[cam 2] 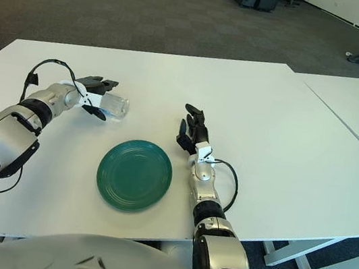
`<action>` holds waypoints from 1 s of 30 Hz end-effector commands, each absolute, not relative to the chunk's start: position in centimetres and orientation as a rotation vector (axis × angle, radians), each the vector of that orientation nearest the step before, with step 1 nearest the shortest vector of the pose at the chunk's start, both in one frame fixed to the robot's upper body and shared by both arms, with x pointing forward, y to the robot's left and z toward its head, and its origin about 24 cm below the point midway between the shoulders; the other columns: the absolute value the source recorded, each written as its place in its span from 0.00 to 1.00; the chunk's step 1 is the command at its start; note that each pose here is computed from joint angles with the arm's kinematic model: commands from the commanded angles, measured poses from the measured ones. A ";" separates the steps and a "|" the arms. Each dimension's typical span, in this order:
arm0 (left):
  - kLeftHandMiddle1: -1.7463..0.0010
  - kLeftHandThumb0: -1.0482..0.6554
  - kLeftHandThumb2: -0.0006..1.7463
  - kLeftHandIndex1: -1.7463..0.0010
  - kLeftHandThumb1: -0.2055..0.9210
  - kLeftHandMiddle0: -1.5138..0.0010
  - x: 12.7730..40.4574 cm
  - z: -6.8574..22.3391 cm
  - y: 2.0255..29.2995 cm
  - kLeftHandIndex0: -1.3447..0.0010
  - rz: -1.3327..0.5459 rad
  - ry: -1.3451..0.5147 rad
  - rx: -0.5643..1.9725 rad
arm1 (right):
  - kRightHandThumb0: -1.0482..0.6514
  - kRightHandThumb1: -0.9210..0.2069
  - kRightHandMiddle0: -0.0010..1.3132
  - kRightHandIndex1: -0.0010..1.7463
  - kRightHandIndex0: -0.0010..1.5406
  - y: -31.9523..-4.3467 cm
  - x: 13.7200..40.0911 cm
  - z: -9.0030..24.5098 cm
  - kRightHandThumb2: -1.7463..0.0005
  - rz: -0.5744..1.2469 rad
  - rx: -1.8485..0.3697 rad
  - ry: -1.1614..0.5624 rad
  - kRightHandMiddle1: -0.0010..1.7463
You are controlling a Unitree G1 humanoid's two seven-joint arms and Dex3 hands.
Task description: Put the bottle into the plate.
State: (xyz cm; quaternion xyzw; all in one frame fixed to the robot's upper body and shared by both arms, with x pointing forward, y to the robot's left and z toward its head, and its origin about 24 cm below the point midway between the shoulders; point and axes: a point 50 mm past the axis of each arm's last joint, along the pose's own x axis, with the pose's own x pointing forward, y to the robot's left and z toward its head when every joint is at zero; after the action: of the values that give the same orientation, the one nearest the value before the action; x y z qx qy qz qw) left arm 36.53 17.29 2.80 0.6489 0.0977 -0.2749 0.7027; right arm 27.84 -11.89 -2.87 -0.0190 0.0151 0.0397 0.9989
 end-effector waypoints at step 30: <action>0.96 0.07 0.04 0.54 1.00 0.83 35.6 1.5 15.8 1.00 -0.708 0.048 1.676 | 0.20 0.00 0.00 0.00 0.17 -12.4 26.1 -5.1 0.52 0.052 -0.038 0.154 0.40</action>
State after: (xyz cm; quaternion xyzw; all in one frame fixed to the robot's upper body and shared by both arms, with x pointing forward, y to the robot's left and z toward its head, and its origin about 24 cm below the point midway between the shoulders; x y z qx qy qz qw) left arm 35.85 15.45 1.84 0.7193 0.0214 -0.3057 0.6235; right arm 27.77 -11.98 -2.90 -0.0162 0.0242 0.0293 0.9991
